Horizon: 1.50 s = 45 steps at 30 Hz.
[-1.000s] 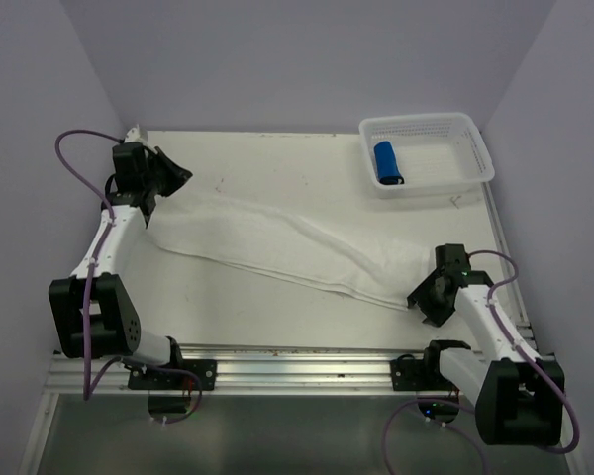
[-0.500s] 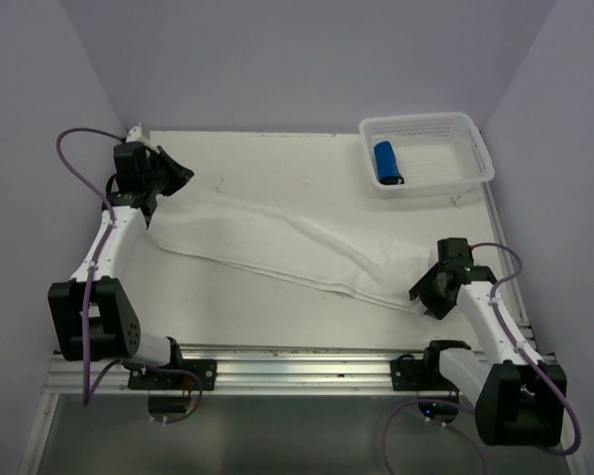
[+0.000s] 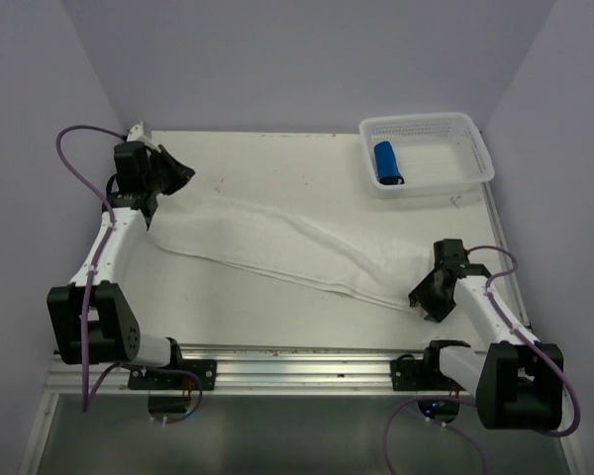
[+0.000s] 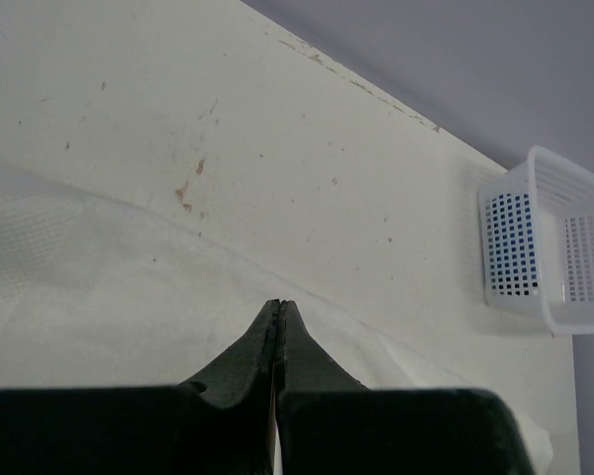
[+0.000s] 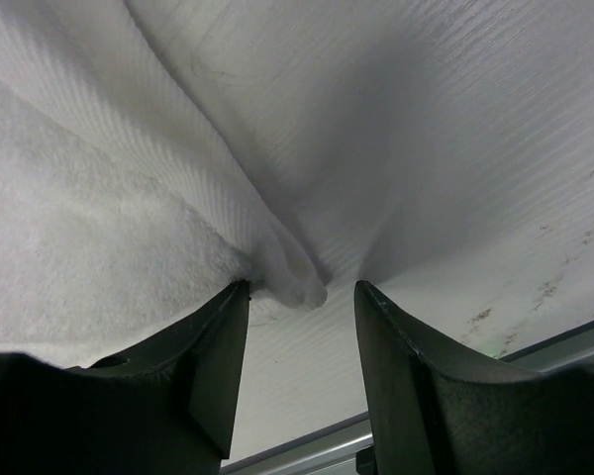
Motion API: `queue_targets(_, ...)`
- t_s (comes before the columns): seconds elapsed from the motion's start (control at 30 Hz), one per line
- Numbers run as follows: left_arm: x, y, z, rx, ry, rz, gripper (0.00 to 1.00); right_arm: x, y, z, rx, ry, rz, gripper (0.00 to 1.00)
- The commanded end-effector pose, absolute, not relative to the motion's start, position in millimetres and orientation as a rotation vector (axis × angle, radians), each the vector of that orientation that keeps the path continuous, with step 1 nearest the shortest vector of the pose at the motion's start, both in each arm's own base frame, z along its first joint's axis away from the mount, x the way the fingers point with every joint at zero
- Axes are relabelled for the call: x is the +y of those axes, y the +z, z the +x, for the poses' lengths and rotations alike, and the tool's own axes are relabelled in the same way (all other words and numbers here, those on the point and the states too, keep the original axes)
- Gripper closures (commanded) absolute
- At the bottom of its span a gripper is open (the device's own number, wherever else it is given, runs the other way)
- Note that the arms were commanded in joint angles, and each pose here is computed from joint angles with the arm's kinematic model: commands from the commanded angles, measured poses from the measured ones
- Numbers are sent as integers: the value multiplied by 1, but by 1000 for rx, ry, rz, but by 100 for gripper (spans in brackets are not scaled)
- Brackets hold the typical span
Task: Roll the towels
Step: Fold the towel
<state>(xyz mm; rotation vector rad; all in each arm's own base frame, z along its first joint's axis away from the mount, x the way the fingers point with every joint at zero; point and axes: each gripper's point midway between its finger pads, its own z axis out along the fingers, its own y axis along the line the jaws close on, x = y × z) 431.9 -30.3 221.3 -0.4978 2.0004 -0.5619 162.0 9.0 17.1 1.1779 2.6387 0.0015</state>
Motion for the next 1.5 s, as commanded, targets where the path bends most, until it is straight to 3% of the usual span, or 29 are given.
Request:
queue_targets(0.0,-32,244,433,1947,-555,-437,100,2,11,163,2626,-61,1211,50)
queue_targets(0.2,-29,244,430,1939,-536,-433,100,5,-6,163,2681,-76,1219,61)
queue_targets(0.53,-28,244,430,1937,-525,-427,100,-2,-1,167,2638,-117,1220,100)
queue_targets(0.87,-29,246,424,1926,-506,-417,100,-22,66,200,2492,-168,1140,100)
queue_targets(1.47,-80,255,413,1936,-588,-285,100,-100,172,199,2199,-329,1233,100)
